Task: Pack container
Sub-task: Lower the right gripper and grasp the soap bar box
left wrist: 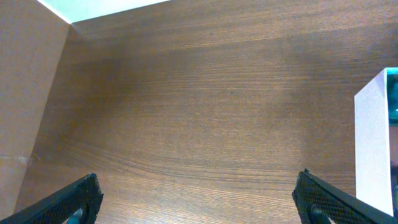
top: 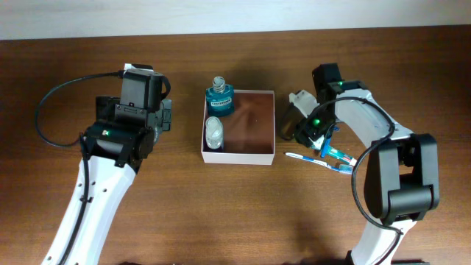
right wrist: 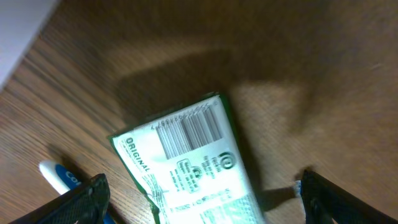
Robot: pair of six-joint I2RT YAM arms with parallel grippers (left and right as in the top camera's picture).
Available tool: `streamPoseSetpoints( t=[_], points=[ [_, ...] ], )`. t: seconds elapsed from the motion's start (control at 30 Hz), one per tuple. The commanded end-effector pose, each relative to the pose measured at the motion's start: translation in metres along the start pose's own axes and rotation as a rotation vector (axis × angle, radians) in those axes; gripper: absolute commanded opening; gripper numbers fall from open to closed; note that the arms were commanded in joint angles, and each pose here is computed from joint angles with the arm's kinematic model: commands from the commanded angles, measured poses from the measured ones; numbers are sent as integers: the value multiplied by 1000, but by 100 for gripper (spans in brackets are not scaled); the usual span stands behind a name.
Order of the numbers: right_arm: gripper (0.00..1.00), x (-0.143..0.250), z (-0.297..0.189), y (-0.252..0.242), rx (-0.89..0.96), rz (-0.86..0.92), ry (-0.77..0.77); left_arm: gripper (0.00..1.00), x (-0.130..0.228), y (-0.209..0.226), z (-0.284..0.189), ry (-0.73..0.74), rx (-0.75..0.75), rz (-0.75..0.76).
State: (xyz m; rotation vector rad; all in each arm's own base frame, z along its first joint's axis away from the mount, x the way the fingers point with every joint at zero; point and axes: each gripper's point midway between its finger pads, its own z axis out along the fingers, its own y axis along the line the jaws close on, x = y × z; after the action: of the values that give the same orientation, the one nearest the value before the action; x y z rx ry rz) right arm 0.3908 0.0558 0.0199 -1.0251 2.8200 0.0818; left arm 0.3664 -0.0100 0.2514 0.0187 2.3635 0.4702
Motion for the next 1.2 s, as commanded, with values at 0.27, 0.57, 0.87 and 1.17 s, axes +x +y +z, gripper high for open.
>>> streamPoseSetpoints(
  t=[0.27,0.57,0.87,1.17],
  points=[
    [57,6,7,0,1,4,21,99,-5,5,-3,-14,-14,-11],
    [73,7,7,1,0,48,23,99,-5,5,-3,-14,-14,-11],
    [67,10,13,3,-1,49,24,99,-5,5,-3,-14,-15,-12],
    [52,11,16,2,3,49,19,99,-5,5,-3,-14,-14,-11]
  ],
)
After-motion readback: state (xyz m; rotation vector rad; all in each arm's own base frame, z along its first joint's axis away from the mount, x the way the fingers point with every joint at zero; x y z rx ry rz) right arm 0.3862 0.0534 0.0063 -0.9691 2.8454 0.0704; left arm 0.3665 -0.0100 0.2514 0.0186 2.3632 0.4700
